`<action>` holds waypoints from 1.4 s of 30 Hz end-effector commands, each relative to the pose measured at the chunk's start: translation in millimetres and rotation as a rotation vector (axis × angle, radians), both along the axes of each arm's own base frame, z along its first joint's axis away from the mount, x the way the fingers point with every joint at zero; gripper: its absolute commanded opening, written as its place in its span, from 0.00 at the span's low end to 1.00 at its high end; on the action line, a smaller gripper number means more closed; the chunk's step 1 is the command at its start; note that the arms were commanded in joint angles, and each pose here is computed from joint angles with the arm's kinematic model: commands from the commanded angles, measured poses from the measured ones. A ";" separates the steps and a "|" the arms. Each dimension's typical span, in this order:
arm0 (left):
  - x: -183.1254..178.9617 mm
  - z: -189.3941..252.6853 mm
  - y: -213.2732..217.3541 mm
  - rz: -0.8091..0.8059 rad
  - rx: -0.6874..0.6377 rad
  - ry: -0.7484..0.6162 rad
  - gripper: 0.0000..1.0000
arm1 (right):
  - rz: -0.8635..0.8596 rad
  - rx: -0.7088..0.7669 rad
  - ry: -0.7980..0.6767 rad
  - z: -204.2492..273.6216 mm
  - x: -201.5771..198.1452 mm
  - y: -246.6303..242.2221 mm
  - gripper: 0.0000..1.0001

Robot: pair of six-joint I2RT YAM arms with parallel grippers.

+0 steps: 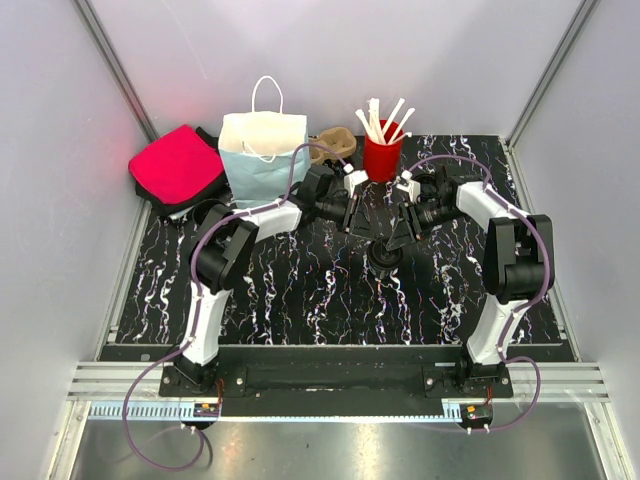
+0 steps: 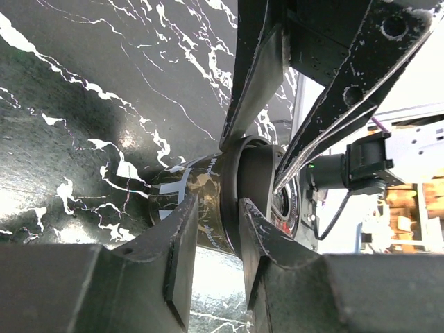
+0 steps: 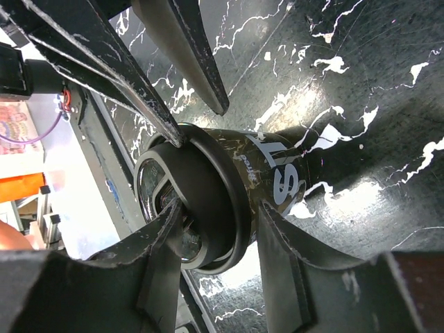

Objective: Pack the takeout coffee

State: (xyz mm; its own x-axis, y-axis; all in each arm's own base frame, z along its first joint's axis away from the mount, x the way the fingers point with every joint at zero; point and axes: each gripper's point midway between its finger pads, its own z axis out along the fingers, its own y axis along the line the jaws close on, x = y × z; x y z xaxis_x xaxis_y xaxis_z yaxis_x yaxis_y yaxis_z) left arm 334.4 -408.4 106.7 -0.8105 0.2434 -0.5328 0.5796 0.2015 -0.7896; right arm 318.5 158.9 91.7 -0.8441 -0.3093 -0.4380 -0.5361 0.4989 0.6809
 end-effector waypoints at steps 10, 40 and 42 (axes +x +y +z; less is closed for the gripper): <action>-50.2 -104.2 19.8 -0.032 0.293 0.138 0.41 | 0.036 -0.241 -0.074 -38.9 -3.1 -20.9 0.47; 9.1 51.8 28.5 0.083 0.051 -0.160 0.71 | 0.013 -0.300 -0.184 -26.2 -3.5 -22.1 0.45; 8.6 63.4 31.2 0.087 0.025 -0.171 0.72 | 0.012 -0.305 -0.185 -27.0 -3.2 -22.5 0.45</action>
State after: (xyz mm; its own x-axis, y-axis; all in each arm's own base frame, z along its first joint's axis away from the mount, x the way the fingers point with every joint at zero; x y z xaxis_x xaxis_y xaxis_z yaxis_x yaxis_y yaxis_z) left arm 332.8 -384.4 116.6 -0.8060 0.2542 -0.5346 0.5917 0.3172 -0.7412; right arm 304.3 159.7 96.2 -0.7933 -0.3675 -0.4853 -0.6048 0.5673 0.5590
